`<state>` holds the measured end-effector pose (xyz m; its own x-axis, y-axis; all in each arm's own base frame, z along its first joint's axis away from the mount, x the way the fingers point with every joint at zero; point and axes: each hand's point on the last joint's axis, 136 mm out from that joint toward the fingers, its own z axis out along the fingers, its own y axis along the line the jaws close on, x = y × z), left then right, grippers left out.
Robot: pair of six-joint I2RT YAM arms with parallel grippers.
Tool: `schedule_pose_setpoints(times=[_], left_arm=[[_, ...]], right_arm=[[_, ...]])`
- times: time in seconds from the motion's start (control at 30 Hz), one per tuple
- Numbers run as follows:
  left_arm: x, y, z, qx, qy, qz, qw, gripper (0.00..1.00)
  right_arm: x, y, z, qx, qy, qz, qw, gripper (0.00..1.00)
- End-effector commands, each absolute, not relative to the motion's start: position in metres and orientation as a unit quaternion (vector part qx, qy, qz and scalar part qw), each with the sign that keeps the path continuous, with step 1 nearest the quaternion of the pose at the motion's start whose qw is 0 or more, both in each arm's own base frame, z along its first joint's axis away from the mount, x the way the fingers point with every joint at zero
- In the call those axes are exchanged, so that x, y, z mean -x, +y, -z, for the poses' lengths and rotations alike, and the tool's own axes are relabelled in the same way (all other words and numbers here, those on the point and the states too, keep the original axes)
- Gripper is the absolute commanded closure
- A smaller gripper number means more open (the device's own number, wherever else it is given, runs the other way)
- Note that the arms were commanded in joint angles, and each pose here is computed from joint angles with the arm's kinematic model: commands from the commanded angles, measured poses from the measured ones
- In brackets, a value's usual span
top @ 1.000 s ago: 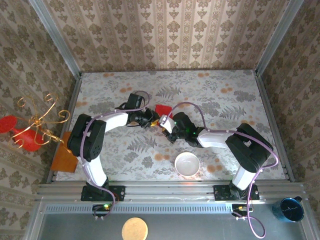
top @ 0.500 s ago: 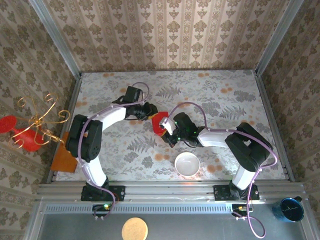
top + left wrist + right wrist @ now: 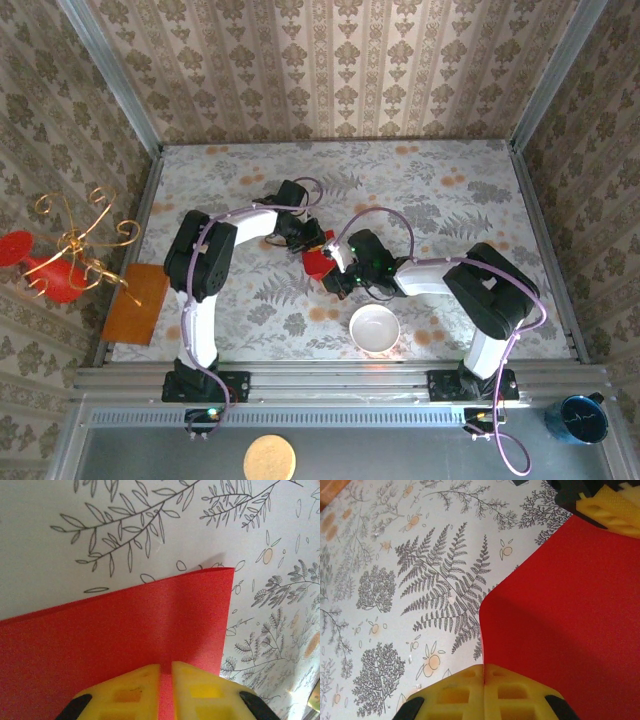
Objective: Fold a paper plane with a square sheet of paper (pick it up from the middle)
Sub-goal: Third fold the triangle at the center of the table.
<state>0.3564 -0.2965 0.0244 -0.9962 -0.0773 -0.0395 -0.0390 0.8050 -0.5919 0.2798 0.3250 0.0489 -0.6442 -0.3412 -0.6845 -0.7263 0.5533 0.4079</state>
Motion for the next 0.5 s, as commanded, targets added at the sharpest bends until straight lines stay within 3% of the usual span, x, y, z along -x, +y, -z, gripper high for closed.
schedule_pose_setpoints(times=[0.0, 0.47], left_arm=[[-0.351, -0.29, -0.01, 0.018, 0.962, 0.272, 0.018, 0.86], [-0.343, -0.287, 0.008, 0.01, 0.968, 0.253, -0.006, 0.89]], right_arm=[[-0.283, 0.325, -0.049, 0.29, 0.84, -0.371, 0.268, 1.0], [-0.316, 0.301, -0.026, 0.216, 0.892, -0.303, 0.257, 1.0]])
